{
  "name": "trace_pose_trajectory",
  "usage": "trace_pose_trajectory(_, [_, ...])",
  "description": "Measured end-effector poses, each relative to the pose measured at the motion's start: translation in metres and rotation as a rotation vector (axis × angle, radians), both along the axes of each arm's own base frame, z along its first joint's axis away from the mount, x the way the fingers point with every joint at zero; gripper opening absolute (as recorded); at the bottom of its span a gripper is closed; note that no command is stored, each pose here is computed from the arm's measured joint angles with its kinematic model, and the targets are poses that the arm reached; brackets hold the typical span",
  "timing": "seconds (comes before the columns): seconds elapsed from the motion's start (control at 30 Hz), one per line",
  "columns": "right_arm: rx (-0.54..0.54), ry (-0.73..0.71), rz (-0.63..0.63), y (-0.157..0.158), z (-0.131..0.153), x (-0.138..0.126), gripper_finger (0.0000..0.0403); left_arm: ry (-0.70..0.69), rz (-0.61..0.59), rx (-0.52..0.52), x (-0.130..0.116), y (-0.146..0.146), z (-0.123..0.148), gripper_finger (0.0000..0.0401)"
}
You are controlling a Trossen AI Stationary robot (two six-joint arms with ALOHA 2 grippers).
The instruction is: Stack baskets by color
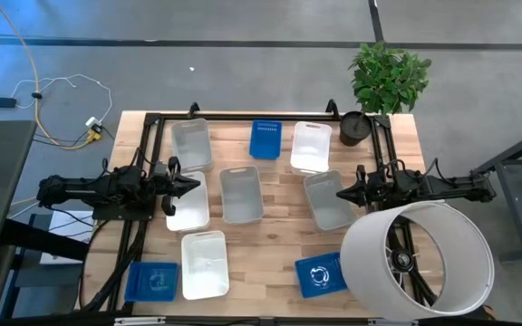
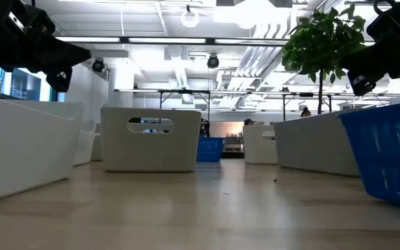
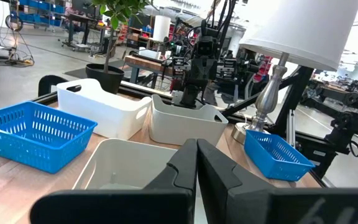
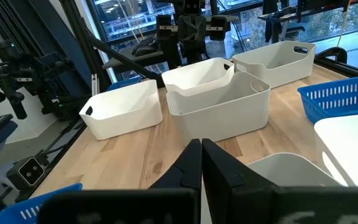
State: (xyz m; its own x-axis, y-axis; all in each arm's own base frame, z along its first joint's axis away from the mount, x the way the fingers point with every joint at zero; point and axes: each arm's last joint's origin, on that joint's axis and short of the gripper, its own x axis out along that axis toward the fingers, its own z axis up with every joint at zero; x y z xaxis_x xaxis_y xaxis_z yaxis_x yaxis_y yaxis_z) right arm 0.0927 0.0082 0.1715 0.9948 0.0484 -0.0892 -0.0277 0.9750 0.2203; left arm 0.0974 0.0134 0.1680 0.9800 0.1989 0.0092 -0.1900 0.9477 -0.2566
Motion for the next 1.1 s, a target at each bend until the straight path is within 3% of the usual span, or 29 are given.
trace_pose_trajectory(0.9, [-0.016, -0.003, 0.0, 0.0, 0.0, 0.0, 0.0, 0.0, 0.0, 0.0, 0.0, 0.0, 0.0, 0.0])
trace_pose_trajectory(1.0, [0.026, -0.09, -0.05, -0.001, 0.008, 0.001, 0.0, 0.0, 0.0, 0.0, 0.0, 0.0, 0.0, 0.0])
trace_pose_trajectory(1.1, [0.155, -0.296, -0.136, -0.004, 0.028, -0.001, 0.0, 0.0, 0.0, 0.0, 0.0, 0.0, 0.0, 0.0])
